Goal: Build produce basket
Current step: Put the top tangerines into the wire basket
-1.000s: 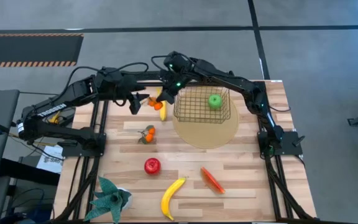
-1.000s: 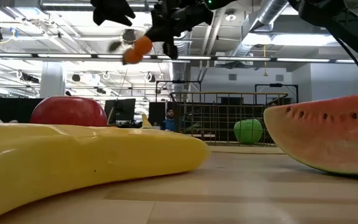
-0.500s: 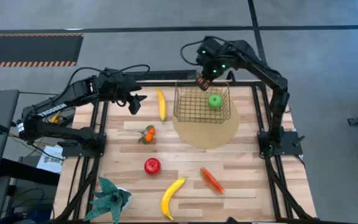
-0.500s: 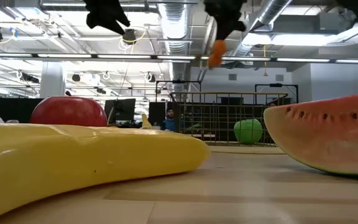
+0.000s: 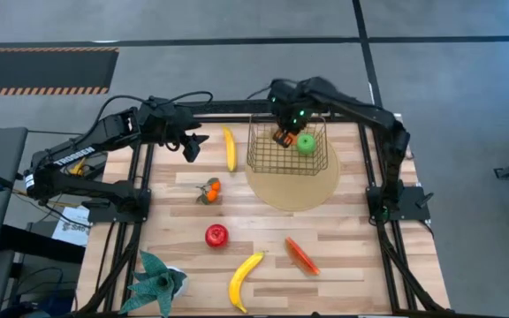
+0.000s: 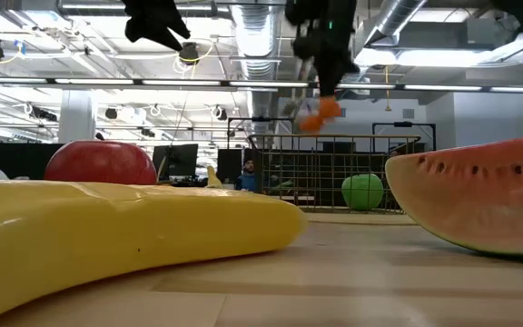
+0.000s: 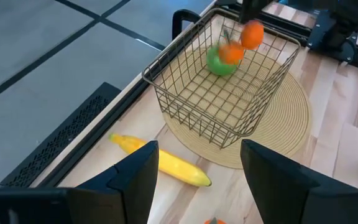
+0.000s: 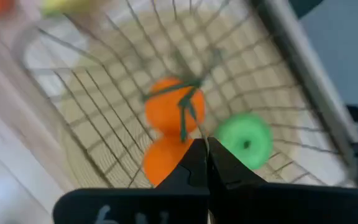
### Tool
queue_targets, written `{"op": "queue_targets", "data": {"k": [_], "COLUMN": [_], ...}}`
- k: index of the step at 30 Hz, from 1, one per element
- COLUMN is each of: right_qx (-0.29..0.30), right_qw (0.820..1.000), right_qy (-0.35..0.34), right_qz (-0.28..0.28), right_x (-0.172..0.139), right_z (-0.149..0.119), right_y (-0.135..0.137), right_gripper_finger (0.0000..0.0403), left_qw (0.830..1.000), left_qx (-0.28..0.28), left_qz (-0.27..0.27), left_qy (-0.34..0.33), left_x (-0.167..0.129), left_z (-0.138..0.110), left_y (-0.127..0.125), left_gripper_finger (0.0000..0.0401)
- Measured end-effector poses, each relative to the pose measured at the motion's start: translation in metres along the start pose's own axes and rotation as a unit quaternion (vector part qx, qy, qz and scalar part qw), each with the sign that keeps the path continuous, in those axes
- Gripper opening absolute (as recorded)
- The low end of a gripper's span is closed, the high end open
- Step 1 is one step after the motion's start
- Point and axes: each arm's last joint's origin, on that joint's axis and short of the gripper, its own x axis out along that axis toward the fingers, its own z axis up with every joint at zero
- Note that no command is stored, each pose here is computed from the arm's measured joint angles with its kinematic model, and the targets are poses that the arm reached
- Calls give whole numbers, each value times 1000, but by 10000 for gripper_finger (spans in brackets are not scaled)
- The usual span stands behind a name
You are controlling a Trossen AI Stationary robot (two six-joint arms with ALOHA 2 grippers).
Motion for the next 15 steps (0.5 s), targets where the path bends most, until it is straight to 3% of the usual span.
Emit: {"op": "queue_targets", "data": {"k": [6,15], "right_qx": [5,48], "right_qw": [1000,996], "right_qy": [17,-51], "right_qz": [23,61], "right_x": [53,74], "right_z": [-7,11], "right_y": [1,-31], "right_gripper_finger": [0,0], "left_qw": [1000,1000], "left_qx": [0,-2], "left_qz": [0,-1], "left_qy": [1,2], "left_x": [0,0], "left_z": [0,0], "left_y": [0,0], "left_gripper_finger": [217,217]}}
